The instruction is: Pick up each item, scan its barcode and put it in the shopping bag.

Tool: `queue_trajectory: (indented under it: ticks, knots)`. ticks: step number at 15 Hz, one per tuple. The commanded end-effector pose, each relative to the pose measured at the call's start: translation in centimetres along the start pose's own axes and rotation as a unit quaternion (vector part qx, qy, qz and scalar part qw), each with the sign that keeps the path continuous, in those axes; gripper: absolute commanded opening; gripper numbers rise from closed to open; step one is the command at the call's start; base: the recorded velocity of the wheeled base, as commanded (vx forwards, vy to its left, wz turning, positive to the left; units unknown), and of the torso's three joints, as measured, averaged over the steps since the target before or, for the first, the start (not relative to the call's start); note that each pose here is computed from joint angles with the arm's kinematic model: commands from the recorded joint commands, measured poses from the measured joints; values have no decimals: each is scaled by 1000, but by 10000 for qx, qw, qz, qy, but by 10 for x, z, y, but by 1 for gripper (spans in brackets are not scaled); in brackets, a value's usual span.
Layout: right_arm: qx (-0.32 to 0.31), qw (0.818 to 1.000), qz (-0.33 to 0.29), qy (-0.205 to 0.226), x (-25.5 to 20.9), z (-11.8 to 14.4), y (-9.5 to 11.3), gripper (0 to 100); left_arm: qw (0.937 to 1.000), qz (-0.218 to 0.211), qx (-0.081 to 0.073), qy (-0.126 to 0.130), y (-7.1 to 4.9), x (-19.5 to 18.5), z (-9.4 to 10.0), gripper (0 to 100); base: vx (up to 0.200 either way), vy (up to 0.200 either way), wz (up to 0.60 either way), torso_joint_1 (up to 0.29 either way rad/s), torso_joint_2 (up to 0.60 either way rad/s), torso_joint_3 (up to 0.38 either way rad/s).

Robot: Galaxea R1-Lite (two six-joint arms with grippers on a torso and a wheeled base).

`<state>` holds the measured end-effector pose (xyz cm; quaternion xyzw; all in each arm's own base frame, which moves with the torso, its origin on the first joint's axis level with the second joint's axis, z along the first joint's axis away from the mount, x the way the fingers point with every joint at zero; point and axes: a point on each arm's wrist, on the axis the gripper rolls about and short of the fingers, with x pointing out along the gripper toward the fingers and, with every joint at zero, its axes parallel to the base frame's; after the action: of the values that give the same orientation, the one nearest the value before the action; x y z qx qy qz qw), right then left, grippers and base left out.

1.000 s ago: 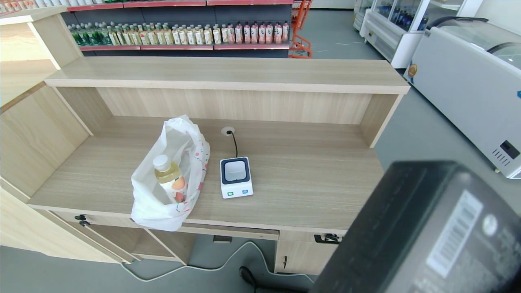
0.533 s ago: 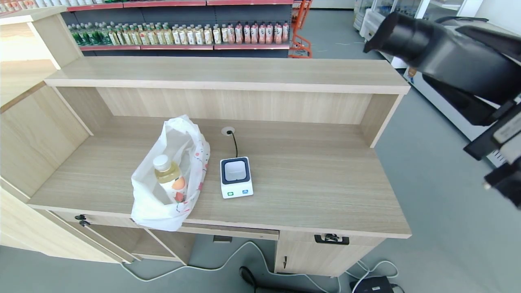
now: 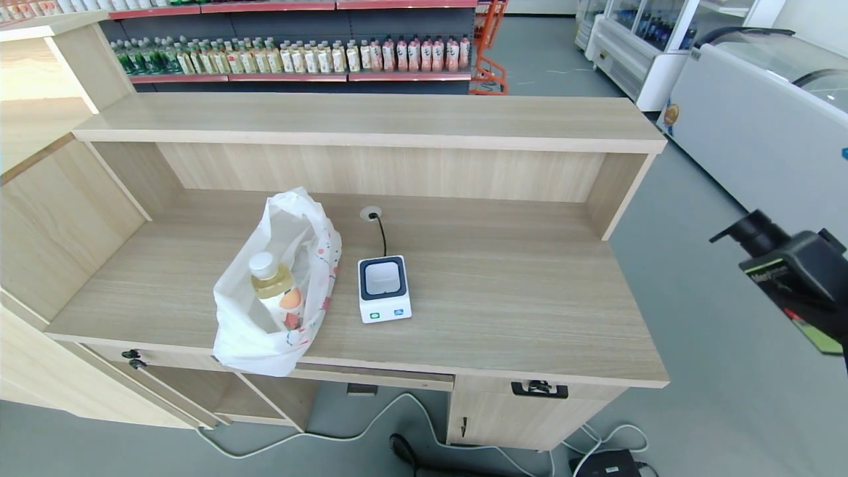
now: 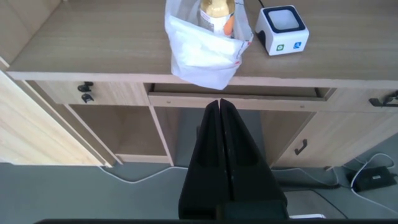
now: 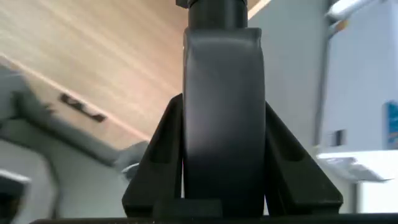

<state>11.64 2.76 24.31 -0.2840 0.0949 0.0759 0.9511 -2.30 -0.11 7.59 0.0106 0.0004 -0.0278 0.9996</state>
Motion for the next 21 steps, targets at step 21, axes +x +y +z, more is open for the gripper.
queue_trajectory:
  ticks: [21]
  knots:
    - [5829,7882,1954,-286,57,64,-6,0,10000,2,16,0,0,0,0,0,0,19,0,0,0,0]
